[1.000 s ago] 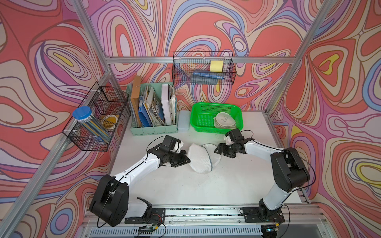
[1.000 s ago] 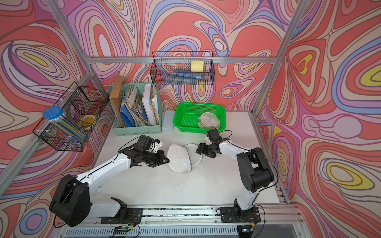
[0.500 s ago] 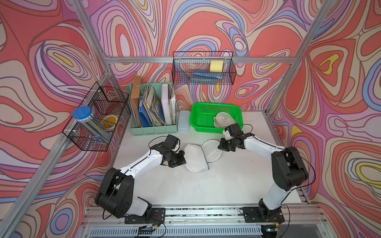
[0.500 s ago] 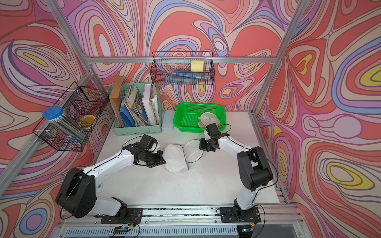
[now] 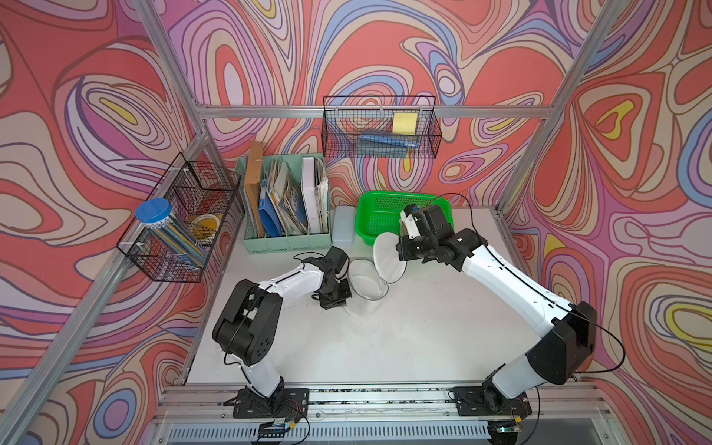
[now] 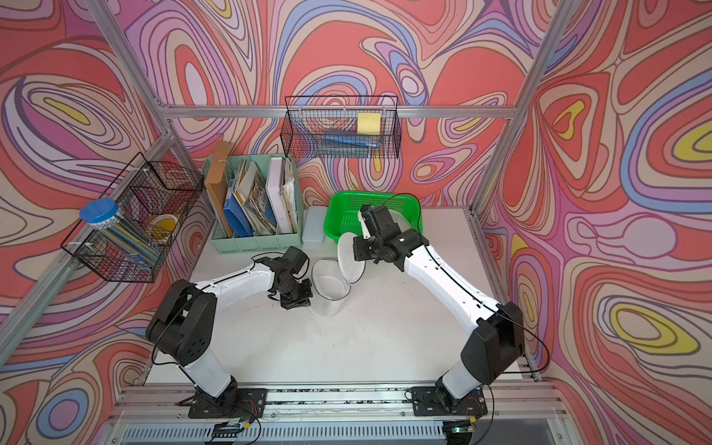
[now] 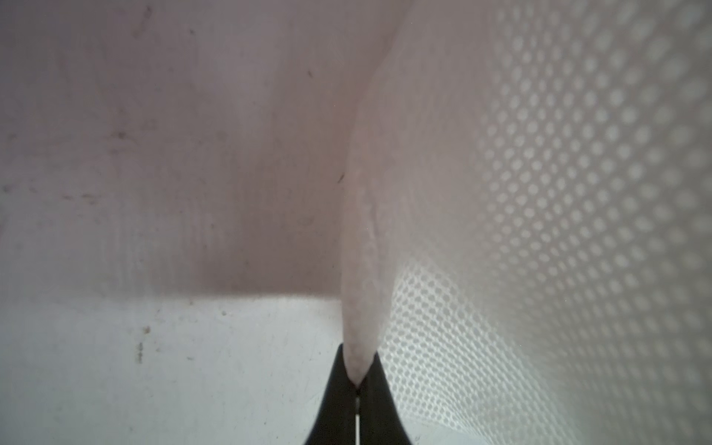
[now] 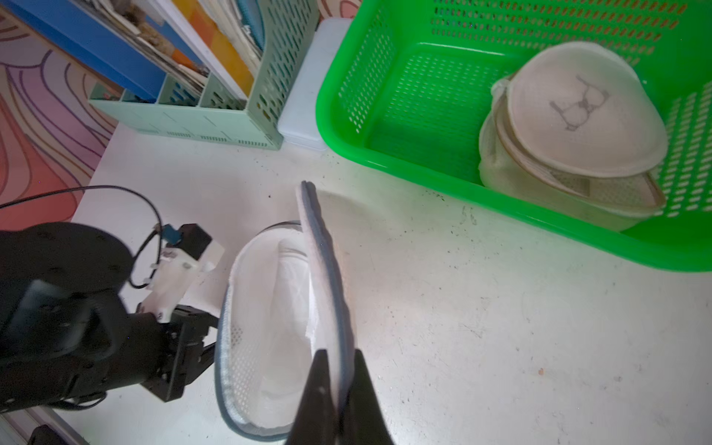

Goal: Turn the laundry bag inside out
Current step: Turn over the laundry bag at the center of the board.

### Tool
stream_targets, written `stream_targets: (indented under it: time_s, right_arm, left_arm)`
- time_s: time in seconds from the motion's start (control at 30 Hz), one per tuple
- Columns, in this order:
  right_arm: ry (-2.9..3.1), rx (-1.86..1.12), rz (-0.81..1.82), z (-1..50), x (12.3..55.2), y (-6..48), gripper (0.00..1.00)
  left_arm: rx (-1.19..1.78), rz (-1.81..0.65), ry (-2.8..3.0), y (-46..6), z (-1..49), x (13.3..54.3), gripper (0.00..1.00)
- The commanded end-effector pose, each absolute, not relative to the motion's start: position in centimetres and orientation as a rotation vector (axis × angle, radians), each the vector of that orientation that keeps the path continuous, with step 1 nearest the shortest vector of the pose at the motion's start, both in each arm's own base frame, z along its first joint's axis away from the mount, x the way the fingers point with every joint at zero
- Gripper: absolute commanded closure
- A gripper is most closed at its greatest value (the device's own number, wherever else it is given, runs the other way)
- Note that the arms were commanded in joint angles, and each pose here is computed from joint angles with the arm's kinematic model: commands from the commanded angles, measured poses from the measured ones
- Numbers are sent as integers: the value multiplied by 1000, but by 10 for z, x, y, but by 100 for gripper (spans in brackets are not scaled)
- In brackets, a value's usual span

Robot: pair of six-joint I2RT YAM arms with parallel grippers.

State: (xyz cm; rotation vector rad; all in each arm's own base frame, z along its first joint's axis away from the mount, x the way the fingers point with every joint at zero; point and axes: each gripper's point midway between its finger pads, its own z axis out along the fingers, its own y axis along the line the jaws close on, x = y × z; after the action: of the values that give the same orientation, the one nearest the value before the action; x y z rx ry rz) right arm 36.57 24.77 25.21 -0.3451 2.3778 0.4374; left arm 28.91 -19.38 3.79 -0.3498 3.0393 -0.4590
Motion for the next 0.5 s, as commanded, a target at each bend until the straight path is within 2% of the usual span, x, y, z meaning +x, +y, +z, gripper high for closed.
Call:
stream_targets:
  time_s: [0.0, 0.17, 0.3, 0.33, 0.37, 0.47]
  right_arm:
    - [2326, -392, 383, 271, 365, 257, 100]
    - [2213, -442, 448, 307, 358, 276, 100]
    - [2238, -446, 389, 293, 361, 272, 100]
    - [2248, -443, 373, 287, 361, 270, 100]
    - [2254, -442, 361, 282, 361, 269, 100]
    - [2256, -427, 316, 273, 363, 264, 100]
  left_arm:
    - [-361, -320, 3118, -184, 26, 275, 100]
    - [-346, -286, 3132, -183, 20, 272, 100]
    - [-315, -328, 3100, -185, 37, 275, 100]
    - [-301, -333, 3090, -184, 43, 275, 95]
    - [-277, -350, 3078, -185, 51, 276, 84]
    - [-259, -359, 3064, -181, 68, 272, 70]
